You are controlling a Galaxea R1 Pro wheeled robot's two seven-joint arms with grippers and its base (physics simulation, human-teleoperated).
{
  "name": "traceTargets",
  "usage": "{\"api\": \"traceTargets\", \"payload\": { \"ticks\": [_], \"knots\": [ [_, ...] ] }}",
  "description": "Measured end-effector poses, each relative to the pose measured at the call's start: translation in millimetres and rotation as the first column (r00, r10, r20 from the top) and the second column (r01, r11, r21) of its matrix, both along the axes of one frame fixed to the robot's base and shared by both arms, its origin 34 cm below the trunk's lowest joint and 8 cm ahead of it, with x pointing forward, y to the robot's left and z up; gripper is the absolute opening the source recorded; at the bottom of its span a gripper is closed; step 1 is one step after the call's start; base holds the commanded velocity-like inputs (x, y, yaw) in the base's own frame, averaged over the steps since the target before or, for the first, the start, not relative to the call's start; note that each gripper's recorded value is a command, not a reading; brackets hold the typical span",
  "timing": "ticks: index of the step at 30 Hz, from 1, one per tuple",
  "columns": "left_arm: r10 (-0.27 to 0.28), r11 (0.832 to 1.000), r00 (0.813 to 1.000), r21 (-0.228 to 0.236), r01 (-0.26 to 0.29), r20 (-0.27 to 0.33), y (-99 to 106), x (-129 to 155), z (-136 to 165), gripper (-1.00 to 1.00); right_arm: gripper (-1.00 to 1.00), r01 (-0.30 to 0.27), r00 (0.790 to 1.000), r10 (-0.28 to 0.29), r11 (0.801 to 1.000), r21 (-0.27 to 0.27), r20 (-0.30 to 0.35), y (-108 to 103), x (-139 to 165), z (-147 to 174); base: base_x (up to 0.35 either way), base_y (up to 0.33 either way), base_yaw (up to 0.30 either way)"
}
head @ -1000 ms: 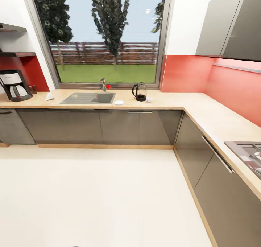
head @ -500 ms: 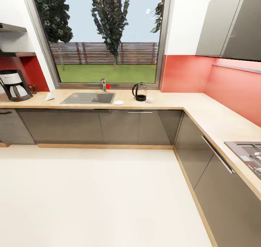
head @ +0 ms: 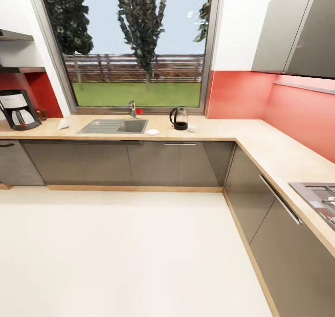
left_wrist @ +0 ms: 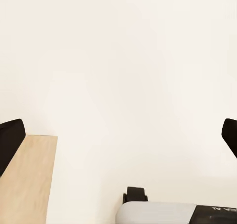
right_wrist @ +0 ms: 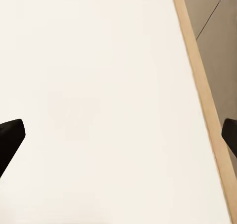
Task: Set up a coffee station on the kitchen countertop: keep the coffee maker on the countertop, move the bottle of coffee from the kitchen shelf to the counter next to the coffee maker, place a paper coffee filter on top of the coffee maker, put the saucer next to the coffee maker with the coffee cup on the saucer, and place the electric kettle next to the coffee maker.
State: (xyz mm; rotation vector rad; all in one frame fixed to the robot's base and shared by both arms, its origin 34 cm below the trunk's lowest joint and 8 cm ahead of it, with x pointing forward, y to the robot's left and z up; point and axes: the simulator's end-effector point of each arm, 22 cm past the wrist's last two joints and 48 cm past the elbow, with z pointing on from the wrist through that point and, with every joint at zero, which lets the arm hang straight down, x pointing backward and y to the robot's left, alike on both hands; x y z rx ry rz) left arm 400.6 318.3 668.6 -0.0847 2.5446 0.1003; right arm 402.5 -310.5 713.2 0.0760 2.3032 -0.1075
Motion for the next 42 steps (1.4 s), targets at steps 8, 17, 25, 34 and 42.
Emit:
{"api": "traceTargets", "payload": {
  "ticks": [8,17,25,34,42],
  "knots": [
    [0.003,1.0,1.0,0.007,-0.003,0.023,2.7,2.3,2.5,1.0,1.0,0.001,1.0,-0.001,1.0,-0.001,0.001,-0.7,0.2,0.5,0.309,0.0,0.0],
    [0.004,1.0,1.0,0.009,-0.004,0.021,4.4,0.5,1.8,1.0,1.0,0.001,1.0,-0.001,1.0,-0.001,-0.001,0.0,-0.7,-0.3,0.319,-0.144,0.0],
    [0.006,1.0,1.0,0.011,-0.006,0.021,6.4,0.1,1.8,1.0,1.0,0.011,0.999,-0.011,1.0,0.0,-0.05,-1.6,-19.9,-13.1,0.307,-0.194,0.0],
    [0.006,1.0,1.0,0.011,-0.007,0.021,6.0,0.1,1.8,1.0,1.0,0.009,0.998,-0.009,1.0,0.003,-0.054,-0.5,-21.7,-14.4,0.308,-0.17,0.0],
    [0.007,1.0,1.0,0.01,-0.007,0.021,5.6,0.1,1.8,1.0,1.0,0.008,0.998,-0.008,1.0,0.004,-0.055,0.0,-21.9,-14.6,0.313,-0.138,0.0]
  ]
}}
